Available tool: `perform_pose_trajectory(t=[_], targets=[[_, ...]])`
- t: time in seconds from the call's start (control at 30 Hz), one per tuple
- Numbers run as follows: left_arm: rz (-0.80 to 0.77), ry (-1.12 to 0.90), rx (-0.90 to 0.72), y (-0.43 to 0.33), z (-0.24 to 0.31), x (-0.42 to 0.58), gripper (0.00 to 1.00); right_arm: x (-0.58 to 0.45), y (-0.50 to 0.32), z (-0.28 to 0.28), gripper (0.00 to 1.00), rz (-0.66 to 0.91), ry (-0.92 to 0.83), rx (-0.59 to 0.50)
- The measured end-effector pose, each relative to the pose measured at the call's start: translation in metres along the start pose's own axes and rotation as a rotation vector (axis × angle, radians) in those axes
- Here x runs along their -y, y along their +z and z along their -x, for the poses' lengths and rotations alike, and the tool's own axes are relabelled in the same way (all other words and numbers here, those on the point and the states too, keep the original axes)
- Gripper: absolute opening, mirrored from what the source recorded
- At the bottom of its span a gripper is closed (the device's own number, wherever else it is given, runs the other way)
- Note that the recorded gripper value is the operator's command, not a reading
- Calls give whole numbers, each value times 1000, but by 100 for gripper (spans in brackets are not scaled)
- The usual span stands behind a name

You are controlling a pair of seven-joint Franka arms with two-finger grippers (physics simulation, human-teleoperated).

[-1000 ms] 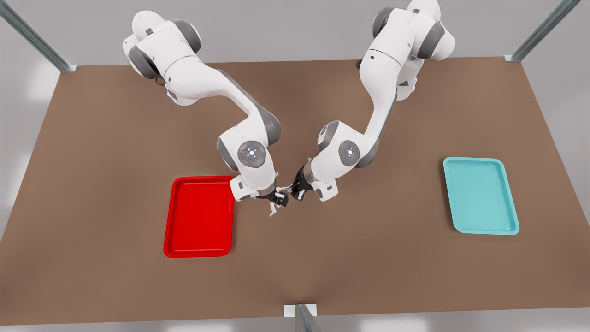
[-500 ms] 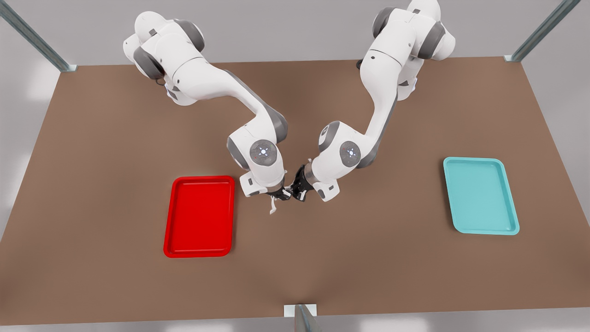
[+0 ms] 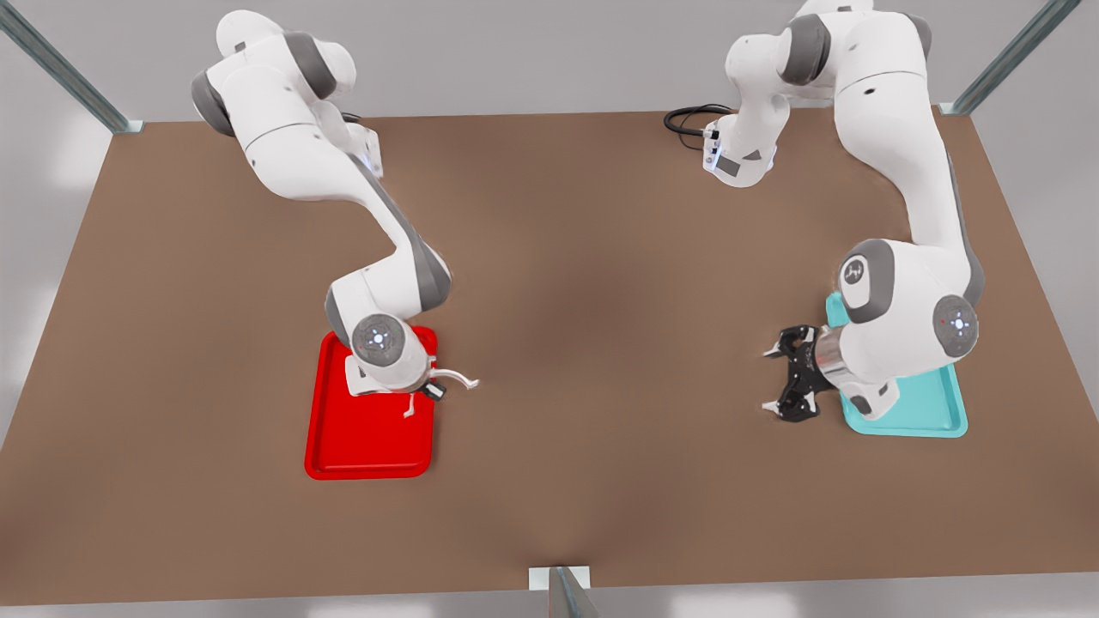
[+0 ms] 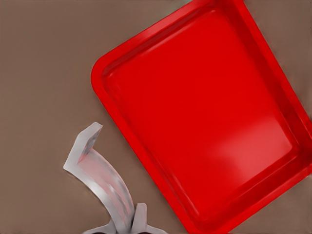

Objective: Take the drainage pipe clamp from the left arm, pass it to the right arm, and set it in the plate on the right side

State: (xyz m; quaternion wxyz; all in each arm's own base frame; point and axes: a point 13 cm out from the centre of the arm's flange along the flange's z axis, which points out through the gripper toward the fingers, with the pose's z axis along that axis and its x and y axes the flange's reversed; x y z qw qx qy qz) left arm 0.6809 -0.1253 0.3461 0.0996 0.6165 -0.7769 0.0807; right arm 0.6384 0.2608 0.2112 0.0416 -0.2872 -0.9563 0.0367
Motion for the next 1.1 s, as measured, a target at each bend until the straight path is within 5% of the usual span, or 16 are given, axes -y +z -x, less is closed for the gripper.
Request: perform_pose_trajectory(t=[0.07, 0.17, 0.47, 0.53, 0.67, 0.73, 0.9, 1.1], targets=[[-25, 107, 95, -73, 43, -26, 100, 31, 16, 20, 21, -13, 13, -41], [-3, 332, 160, -126, 37, -65, 100, 88, 62, 40, 21, -35, 20, -127], [176, 807, 184, -89, 41, -58, 100, 127, 130, 68, 21, -1, -116, -142], [186, 881, 182, -83, 43, -54, 100, 127, 137, 71, 72, 5, -147, -138], [192, 1014, 182, -74, 40, -45, 100, 127, 132, 80, 100, 3, -210, -98], [193, 1068, 182, -74, 39, -43, 100, 121, 72, 95, 100, 30, -237, -1], [198, 1175, 178, -74, 40, -41, 100, 154, -235, 118, 100, 166, -248, 367], [208, 1272, 170, -73, 38, -41, 100, 219, -256, 128, 100, 101, -254, 241]])
